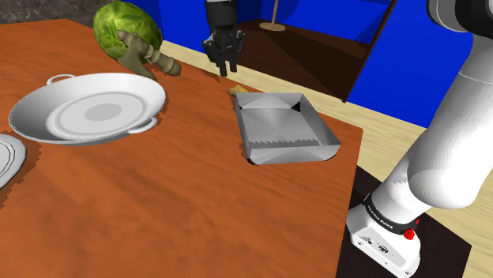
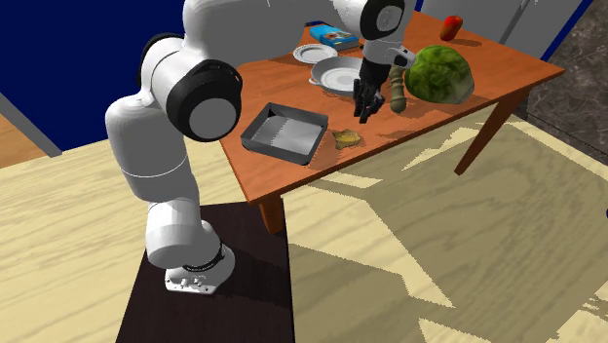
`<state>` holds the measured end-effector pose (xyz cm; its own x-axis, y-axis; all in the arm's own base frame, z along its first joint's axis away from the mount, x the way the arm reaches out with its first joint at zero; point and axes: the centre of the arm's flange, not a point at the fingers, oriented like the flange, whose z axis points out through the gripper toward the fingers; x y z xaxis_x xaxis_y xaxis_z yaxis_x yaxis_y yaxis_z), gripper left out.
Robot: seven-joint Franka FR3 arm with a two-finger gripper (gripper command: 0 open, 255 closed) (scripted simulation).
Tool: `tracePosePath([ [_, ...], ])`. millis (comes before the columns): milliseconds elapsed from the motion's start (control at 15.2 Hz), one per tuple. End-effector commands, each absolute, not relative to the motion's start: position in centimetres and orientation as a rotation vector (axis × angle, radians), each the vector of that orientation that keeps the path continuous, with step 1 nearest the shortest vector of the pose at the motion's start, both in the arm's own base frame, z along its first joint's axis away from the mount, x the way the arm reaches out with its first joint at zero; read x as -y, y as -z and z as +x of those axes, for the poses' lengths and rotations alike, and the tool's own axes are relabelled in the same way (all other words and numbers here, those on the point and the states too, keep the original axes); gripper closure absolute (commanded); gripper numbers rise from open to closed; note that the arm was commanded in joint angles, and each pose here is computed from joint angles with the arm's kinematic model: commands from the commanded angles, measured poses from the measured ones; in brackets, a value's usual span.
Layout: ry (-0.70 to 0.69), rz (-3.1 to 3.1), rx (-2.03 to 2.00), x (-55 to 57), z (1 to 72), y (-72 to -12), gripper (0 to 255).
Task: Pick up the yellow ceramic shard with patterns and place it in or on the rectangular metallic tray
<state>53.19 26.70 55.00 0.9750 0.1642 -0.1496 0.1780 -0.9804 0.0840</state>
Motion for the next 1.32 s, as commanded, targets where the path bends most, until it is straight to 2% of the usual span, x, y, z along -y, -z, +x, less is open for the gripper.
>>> tracePosePath([
  [0,0.172,3.043,-0.311,-25.8,51.6,-54.7,0],
  [264,-0.010,3.096,-0.504,-22.1,45.7,-53.0,0],
  [792,-0.010,3.096,-0.504,-22.1,45.7,-49.0,0],
  [1254,-0.010,3.096,-0.504,-22.1,45.7,-49.0,0],
])
